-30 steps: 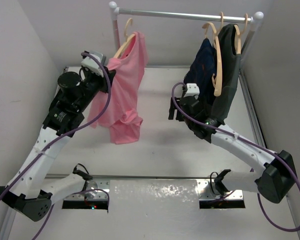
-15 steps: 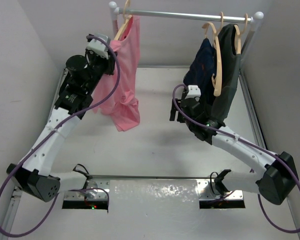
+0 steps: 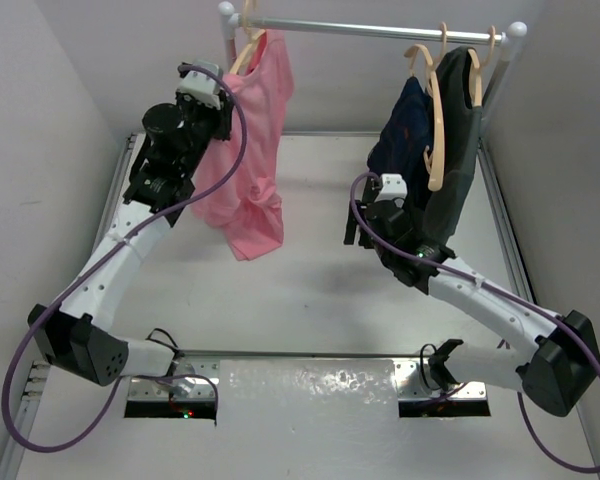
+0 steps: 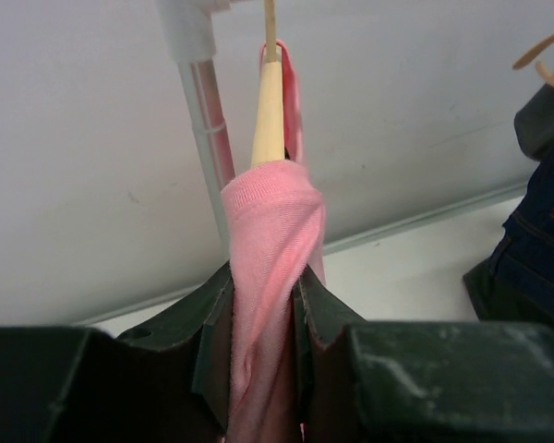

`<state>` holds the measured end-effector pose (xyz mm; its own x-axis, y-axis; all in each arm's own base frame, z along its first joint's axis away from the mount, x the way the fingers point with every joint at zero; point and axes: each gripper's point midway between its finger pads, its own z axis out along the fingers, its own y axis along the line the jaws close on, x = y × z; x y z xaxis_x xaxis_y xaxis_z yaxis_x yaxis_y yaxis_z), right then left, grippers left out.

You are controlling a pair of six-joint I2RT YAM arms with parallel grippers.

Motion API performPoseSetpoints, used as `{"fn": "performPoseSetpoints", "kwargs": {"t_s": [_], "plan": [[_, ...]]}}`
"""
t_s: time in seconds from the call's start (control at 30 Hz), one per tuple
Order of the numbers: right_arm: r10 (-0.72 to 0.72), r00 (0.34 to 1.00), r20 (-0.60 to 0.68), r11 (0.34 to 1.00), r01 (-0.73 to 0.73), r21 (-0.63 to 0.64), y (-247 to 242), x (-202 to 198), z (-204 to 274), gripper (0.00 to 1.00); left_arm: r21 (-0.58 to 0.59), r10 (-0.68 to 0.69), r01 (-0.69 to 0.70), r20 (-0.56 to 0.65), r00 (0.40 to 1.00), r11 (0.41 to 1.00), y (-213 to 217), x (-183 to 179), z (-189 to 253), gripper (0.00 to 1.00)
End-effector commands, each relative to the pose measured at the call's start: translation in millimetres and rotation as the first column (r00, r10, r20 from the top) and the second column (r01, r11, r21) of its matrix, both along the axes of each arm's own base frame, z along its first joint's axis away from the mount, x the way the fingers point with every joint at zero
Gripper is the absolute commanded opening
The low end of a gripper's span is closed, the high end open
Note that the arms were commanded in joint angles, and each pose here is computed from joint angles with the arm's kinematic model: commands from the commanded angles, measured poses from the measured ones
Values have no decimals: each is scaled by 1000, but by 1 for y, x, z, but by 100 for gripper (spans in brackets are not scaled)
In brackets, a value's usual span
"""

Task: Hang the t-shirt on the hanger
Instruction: Place the hanger at the clothesline, then reset both arms

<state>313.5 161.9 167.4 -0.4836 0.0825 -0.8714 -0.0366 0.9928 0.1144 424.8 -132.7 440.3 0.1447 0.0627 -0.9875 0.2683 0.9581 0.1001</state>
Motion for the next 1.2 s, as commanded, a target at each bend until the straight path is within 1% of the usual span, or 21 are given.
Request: {"fn": "performPoseSetpoints", "kwargs": {"t_s": [0.0, 0.27, 0.3, 0.33, 0.37, 0.4, 0.43, 0.5, 0.57, 0.6, 0.67, 0.7, 0.77, 0.8, 0.83, 0.87, 0.9, 0.97, 1.0, 1.1, 1.17], "plan": [[-18, 999, 28, 1000, 18, 13, -4, -1, 8, 77, -35, -33, 34, 47, 998, 999, -5, 4, 16, 0], [-22, 1000, 13, 1000, 23, -12, -12, -9, 4, 77, -4, -98, 98, -21, 995, 995, -12, -12, -17, 0], [-16, 1000, 8, 1000, 17, -17, -12, -9, 2, 78, 7, -119, 119, -17, 993, 993, -14, -20, -20, 8], [-3, 1000, 2, 1000, 3, -21, -10, -10, 1, 78, 15, -159, 159, -10, 987, 987, -20, -25, -20, 42], [9, 1000, -10, 1000, -9, -27, -8, -10, -1, 79, 22, -187, 187, -7, 982, 982, -23, -31, -20, 66], [22, 1000, -20, 999, -22, -28, -6, -11, -3, 81, 32, -210, 210, -1, 978, 977, -25, -40, -21, 87], [37, 998, -42, 998, -39, -47, -4, -11, -10, 82, 41, -254, 254, 3, 967, 966, -30, -48, -20, 100], [63, 992, -105, 993, -73, -91, -1, -13, -23, 88, 65, -261, 261, -2, 965, 963, -26, -61, -24, 100], [80, 983, -165, 987, -101, -122, 0, -17, -35, 91, 76, -191, 192, -15, 981, 978, -8, -73, -25, 100], [80, 977, -198, 984, -109, -142, -1, -18, -45, 91, 74, -67, 68, -8, 998, 995, 15, -72, -22, 100], [100, 966, -240, 979, -139, -151, 0, -24, -56, 92, 94, 101, -98, -20, 995, 991, 51, -83, -26, 100], [105, 961, -255, 976, -148, -158, 0, -25, -61, 92, 113, 302, -297, -33, 953, 948, 91, -86, -32, 100], [112, 954, -276, 972, -163, -170, -3, -30, -70, 94, 165, 483, -466, -83, 872, 869, 135, -106, -59, 100], [106, 953, -282, 971, -160, -176, -6, -32, -76, 94, 210, 531, -499, -138, 836, 841, 154, -114, -87, 100], [88, 957, -278, 972, -144, -187, -10, -32, -79, 94, 163, 546, -524, -141, 826, 836, 167, -127, -87, 100], [77, 959, -274, 972, -133, -194, -13, -32, -82, 94, 158, 529, -508, -163, 833, 847, 165, -133, -97, 100], [67, 961, -269, 972, -123, -198, -15, -32, -85, 94, 163, 557, -534, -185, 809, 830, 177, -138, -108, 100], [69, 965, -253, 971, -123, -203, -17, -33, -93, 94, 237, 588, -540, -262, 765, 808, 188, -148, -153, 100], [81, 967, -242, 972, -131, -196, -16, -32, -97, 94, 309, 612, -532, -317, 724, 789, 196, -151, -190, 100], [97, 967, -238, 966, -149, -209, -17, -32, -101, 97, 460, 666, -493, -384, 639, 738, 210, -160, -255, 99], [29, 972, -231, 973, -80, -217, -24, -31, -103, 98, 524, 695, -477, -385, 606, 706, 218, -164, -278, 99]]}}
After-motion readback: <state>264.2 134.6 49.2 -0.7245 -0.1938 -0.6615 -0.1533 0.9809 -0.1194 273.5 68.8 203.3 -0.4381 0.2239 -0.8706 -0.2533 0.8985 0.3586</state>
